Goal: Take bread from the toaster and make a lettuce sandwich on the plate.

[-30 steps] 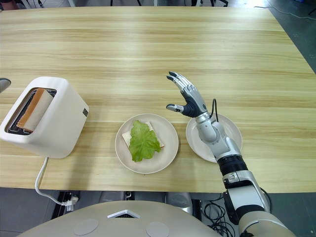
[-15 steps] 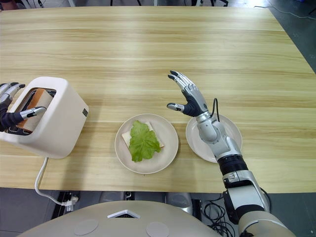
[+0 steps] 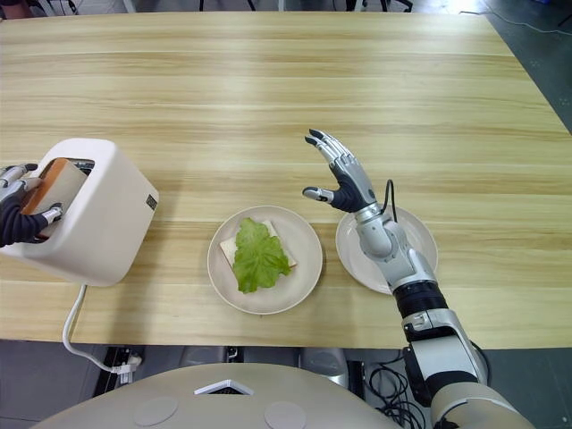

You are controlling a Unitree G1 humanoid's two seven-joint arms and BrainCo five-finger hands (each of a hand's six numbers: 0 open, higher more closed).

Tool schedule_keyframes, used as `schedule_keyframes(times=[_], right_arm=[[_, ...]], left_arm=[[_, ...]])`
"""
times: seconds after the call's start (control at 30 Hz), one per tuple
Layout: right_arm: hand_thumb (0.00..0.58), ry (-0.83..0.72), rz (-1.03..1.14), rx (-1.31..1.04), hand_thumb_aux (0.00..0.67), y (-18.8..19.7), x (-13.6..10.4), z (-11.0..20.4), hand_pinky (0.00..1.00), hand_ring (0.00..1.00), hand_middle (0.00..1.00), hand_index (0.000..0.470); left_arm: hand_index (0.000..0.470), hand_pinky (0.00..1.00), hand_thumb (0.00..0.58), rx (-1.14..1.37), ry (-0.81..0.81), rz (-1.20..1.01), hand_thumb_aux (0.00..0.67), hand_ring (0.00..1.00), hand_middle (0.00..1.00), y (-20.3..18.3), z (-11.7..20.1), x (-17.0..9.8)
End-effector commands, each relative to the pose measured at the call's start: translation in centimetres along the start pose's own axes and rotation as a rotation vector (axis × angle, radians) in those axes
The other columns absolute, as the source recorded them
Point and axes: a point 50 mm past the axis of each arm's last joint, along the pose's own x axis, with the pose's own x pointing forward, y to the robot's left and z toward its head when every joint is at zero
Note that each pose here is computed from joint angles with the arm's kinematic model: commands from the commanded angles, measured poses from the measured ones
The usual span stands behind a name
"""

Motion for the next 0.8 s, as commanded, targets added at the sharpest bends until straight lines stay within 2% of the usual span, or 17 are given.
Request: schedule_keyframes(times=[0.03,0.17,0.33,0.37,0.4,0.63,0.8], right_arm=[[0.0,0.008,0.026,0.006,0.0,0.7,-0.2,0.0,0.0,0.0,0.0,0.0],[0.0,0.011,0.035,0.01,0.0,1.0,-0.2,-0.1,0.0,0.0,0.0,0.0],[0.0,0.016,0.042,0.011,0.0,1.2,-0.3,-0.1,0.0,0.0,0.0,0.0],[0.0,0.017,0.043,0.011,0.0,1.3,-0.3,-0.1,0.0,0.0,0.0,0.0],[0.0,0.018,0.044,0.011,0.0,1.3,-0.3,-0.1,0.0,0.0,0.0,0.0],[0.0,0.016,0.03,0.011,0.0,1.3,-0.2,-0.1,0.0,0.0,0.0,0.0],[0.0,-0.035,-0.048,0.013,0.0,0.1,-0.2,0.3,0.0,0.0,0.0,0.0]], left_arm=[[0.46,0.0,0.58,-0.001,-0.095,0.069,0.67,0.0,0.0,0.4,1.8,0.5],[0.46,0.0,0.58,-0.051,-0.214,0.231,0.67,0.0,0.0,2.3,3.8,0.6],[0.46,0.0,0.58,-0.086,-0.234,0.407,0.67,0.0,0.0,4.8,3.9,0.2],[0.46,0.54,0.58,-0.091,-0.232,0.423,0.67,0.54,0.54,5.0,3.8,0.2],[0.46,0.97,0.58,-0.091,-0.225,0.437,0.67,0.97,0.97,5.2,3.7,0.1],[0.46,1.0,0.58,-0.096,-0.173,0.561,0.67,1.0,1.0,7.2,2.4,-0.2],[0.46,1.0,0.58,-0.198,-0.348,0.526,0.67,1.0,1.0,7.2,5.5,0.4]])
